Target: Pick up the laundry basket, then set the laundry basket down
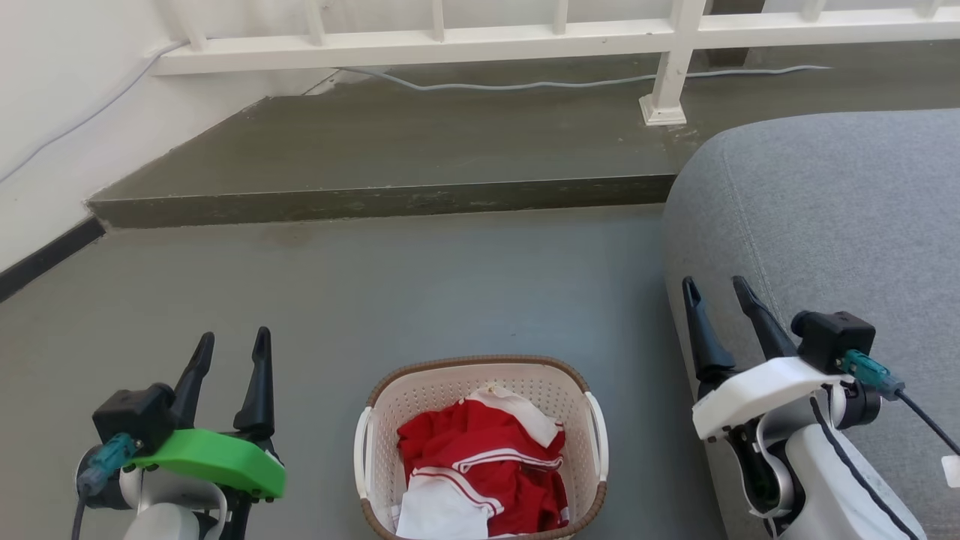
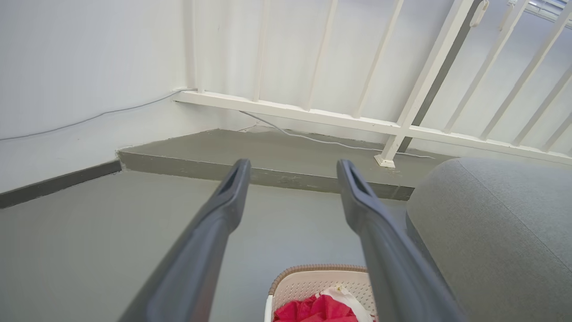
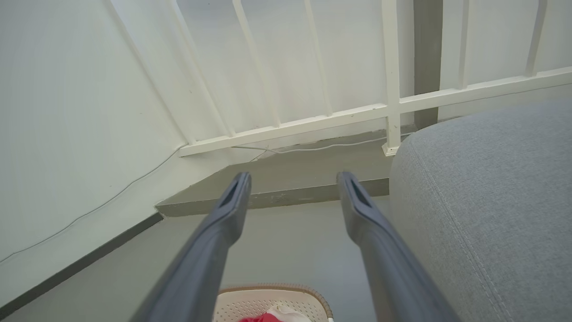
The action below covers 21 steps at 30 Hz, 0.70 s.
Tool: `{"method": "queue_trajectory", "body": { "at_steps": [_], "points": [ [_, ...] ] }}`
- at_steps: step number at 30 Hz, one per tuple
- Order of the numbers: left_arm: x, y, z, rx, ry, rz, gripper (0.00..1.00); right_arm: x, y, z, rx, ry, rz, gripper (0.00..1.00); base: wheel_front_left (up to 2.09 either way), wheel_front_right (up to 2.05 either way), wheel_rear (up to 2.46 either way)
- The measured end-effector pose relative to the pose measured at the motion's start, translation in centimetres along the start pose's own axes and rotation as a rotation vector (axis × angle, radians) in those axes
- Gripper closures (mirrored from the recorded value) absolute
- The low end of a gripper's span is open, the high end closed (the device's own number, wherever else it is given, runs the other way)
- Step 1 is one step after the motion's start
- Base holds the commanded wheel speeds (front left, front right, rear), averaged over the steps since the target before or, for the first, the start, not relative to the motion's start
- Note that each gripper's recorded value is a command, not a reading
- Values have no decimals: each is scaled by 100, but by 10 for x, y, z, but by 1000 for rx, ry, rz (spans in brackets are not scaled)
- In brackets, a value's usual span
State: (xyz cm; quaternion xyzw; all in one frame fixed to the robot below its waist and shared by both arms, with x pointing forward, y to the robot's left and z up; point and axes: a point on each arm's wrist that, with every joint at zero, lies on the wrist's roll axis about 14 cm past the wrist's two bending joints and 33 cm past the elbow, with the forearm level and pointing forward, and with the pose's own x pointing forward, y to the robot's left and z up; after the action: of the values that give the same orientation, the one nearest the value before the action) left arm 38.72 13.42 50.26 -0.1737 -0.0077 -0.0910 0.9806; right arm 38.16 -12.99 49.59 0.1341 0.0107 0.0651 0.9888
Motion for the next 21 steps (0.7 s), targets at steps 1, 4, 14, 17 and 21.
{"method": "queue_trajectory", "body": {
  "at_steps": [1, 4, 14, 17, 21],
  "points": [
    [0, -1, 0, 10, 0, -4, 0, 0, 1, 1, -15, -4, 2, 0, 0, 0, 0],
    [2, -4, 3, 48, -14, -17, 0, 0, 5, 1, -54, -15, 18, 0, 0, 0, 0],
    [6, -10, 8, 105, -40, -46, 0, 0, 9, 4, -107, -34, 36, 0, 0, 0, 0],
    [6, -10, 9, 104, -41, -44, 0, 0, 9, 4, -103, -35, 33, 0, 0, 0, 0],
    [7, -8, 9, 101, -43, -37, 0, 0, 7, 3, -101, -33, 27, 0, 0, 0, 0]
  ]
}}
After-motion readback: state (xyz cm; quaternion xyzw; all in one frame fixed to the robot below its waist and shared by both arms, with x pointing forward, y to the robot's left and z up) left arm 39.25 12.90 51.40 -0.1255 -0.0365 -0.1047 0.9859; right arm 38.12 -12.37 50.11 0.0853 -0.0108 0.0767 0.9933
